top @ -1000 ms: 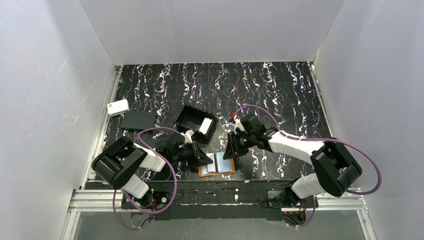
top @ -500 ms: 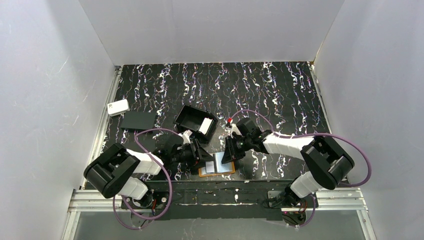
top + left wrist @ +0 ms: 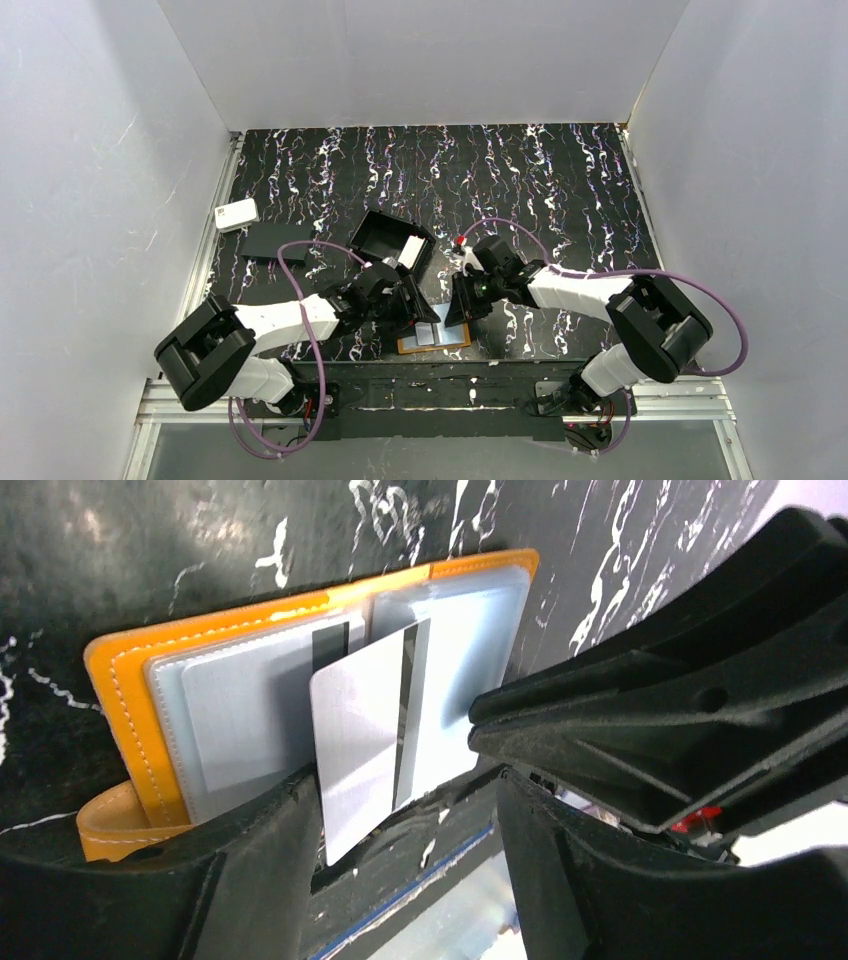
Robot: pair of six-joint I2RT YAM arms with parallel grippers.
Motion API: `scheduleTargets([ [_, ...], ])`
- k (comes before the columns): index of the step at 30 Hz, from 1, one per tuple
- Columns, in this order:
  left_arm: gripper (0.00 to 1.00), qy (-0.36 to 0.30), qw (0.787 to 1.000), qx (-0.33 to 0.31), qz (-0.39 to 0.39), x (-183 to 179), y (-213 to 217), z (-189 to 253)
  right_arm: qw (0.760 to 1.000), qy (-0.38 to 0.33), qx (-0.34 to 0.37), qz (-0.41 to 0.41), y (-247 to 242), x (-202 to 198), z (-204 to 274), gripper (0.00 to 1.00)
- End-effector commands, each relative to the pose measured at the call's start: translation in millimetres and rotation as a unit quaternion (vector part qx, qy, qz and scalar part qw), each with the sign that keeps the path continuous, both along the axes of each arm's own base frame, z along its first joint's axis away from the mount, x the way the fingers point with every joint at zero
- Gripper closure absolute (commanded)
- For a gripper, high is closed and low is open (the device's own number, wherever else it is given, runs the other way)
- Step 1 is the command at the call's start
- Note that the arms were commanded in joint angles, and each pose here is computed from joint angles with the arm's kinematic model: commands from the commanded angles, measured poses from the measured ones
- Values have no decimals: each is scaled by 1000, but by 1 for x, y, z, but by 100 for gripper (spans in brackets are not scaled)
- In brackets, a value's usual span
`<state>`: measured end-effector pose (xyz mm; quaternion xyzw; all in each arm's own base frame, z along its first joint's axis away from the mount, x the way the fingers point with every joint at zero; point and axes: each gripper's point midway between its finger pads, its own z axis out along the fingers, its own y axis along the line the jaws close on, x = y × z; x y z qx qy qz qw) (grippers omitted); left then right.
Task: Put the credit cards into the card holder
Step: Insert the credit card into the card holder.
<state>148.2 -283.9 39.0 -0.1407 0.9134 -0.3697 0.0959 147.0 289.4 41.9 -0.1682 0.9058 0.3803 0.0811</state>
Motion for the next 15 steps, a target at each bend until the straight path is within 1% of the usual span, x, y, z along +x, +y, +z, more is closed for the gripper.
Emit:
scheduleTargets([
  [1, 38, 0, 995, 104, 7, 3, 19, -17, 999, -27, -44, -16, -21, 9, 6, 74],
  [2, 38, 0, 994, 106, 1, 3, 18, -18, 998, -28, -49, -18, -24, 9, 8, 73],
  [4, 31, -2, 993, 114, -6, 4, 16, -18, 998, -32, -53, -23, -30, 11, 12, 71],
  [5, 29, -5, 993, 117, -11, 3, 15, -18, 997, -36, -55, -27, -32, 12, 14, 69],
  [9, 29, -12, 992, 120, -34, 4, 8, -16, 996, -41, -65, -34, -42, 17, 13, 63],
  [12, 29, -24, 991, 123, -53, 5, 3, -14, 997, -39, -66, -28, -40, 19, 9, 63],
  [15, 28, -32, 989, 116, -91, 4, -6, -13, 997, -38, -63, -22, -37, 21, 3, 63],
])
